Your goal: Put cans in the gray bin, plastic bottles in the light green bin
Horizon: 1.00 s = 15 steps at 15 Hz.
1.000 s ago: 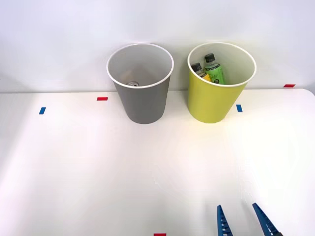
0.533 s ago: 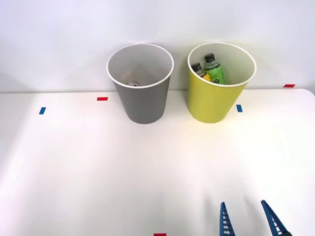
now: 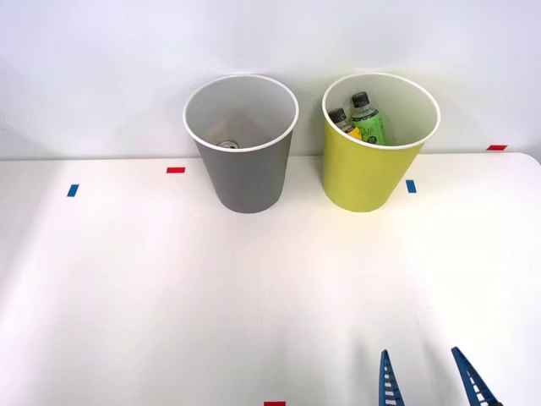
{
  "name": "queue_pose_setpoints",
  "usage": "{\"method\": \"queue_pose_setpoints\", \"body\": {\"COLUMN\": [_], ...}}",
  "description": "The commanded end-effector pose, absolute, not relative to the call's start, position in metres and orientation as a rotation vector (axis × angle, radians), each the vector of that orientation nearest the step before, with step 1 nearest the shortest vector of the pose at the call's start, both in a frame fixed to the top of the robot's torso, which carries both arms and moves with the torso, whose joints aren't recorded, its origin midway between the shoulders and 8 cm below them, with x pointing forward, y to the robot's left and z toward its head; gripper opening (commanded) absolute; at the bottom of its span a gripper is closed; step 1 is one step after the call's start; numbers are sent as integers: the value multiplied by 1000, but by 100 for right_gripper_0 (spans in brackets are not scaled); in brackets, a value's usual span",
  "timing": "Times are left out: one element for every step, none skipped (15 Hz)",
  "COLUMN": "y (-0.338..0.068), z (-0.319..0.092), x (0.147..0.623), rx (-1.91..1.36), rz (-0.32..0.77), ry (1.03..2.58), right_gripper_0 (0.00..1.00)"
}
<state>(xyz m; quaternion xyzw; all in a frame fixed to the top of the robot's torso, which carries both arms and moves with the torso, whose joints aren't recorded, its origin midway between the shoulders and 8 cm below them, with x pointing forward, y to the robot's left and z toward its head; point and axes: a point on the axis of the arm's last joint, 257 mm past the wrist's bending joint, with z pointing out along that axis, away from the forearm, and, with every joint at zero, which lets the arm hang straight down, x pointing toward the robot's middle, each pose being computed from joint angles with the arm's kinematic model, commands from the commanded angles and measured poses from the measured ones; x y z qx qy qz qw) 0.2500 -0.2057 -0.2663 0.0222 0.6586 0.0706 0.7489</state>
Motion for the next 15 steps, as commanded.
{"method": "queue_pose_setpoints", "body": {"y": [-206, -206, -206, -206, -206, -206, -206, -206, -206, -206, -206, -206, -206, -206, -206], "z": [-267, -267, -267, -267, -267, -267, -267, -267, -267, -267, -267, -267, -267, -267, -267], "x": [250, 250, 250, 250, 250, 250, 250, 250, 250, 250, 250, 250, 250, 250, 250], "rx": [49, 49, 49, 49, 49, 49, 49, 49, 49, 49, 49, 49, 49, 49, 49], "rz": [154, 154, 154, 154, 154, 154, 154, 154, 154, 154, 154, 154, 154, 154, 154], "ry": [1441, 1441, 1441, 1441, 1441, 1441, 1441, 1441, 1441, 1441, 1441, 1441, 1441, 1441, 1441], "right_gripper_0": [100, 100, 100, 100, 100, 100, 100, 100, 100, 100, 100, 100, 100, 100, 100]}}
